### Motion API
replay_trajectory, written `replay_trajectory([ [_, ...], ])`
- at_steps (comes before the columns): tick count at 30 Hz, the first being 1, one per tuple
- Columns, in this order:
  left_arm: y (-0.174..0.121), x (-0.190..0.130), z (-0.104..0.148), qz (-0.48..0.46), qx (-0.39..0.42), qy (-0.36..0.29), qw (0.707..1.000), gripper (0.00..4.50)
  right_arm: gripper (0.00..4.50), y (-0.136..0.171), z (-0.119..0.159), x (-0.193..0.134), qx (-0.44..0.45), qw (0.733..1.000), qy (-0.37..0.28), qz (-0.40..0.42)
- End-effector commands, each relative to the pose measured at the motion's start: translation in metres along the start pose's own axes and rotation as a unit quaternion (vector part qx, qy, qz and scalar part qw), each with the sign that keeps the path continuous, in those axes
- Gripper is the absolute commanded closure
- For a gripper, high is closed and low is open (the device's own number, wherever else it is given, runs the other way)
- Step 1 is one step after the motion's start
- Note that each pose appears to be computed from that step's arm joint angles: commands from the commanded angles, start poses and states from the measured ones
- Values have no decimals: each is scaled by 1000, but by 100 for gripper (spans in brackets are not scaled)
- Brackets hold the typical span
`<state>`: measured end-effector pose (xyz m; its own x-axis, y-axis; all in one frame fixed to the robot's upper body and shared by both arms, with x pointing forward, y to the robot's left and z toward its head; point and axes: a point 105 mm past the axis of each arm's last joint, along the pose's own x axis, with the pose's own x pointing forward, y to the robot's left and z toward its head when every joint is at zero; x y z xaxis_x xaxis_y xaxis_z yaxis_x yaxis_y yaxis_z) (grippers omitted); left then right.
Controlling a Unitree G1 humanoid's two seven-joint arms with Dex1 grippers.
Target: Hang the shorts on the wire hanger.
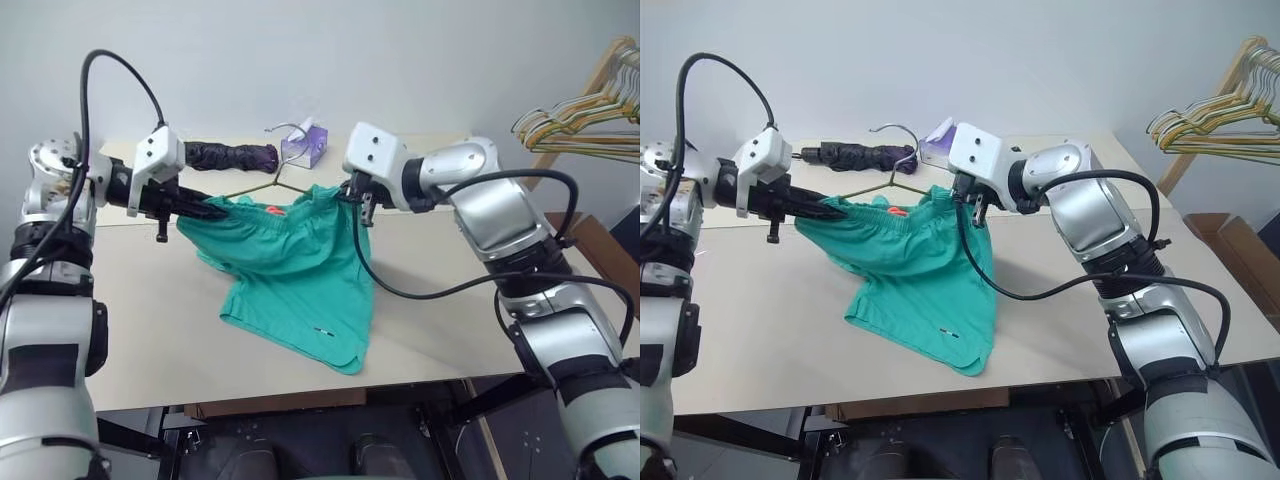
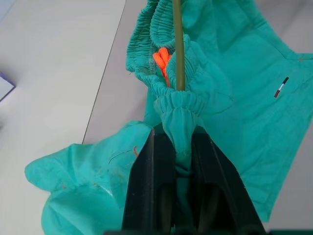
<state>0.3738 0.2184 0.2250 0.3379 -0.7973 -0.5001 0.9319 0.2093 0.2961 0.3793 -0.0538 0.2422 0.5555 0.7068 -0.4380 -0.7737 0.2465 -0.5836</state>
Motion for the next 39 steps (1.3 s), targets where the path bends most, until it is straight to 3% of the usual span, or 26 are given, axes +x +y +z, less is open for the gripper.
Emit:
replay_trajectory([
  [1,5,-11,19,17,30,-19,999,440,272,-6,4,-8,-24,1000,-17,-2],
  [6,4,-13,20,19,36,-19,999,440,106,-8,-2,-13,-21,999,-24,11],
  [22,-8,-13,28,-15,49,-32,998,440,106,-10,-12,-15,88,988,-79,99],
  [25,-9,-12,29,-18,49,-37,998,440,166,-7,-9,-14,99,983,-97,121],
  [33,-8,-9,30,-21,50,-36,998,440,432,-1,-9,-15,100,980,-107,135],
  [36,-7,-8,27,-19,46,-27,998,440,442,0,-10,-15,100,980,-107,133],
  [39,-1,-6,29,-5,39,-44,998,348,442,0,-12,-15,102,981,-104,129],
])
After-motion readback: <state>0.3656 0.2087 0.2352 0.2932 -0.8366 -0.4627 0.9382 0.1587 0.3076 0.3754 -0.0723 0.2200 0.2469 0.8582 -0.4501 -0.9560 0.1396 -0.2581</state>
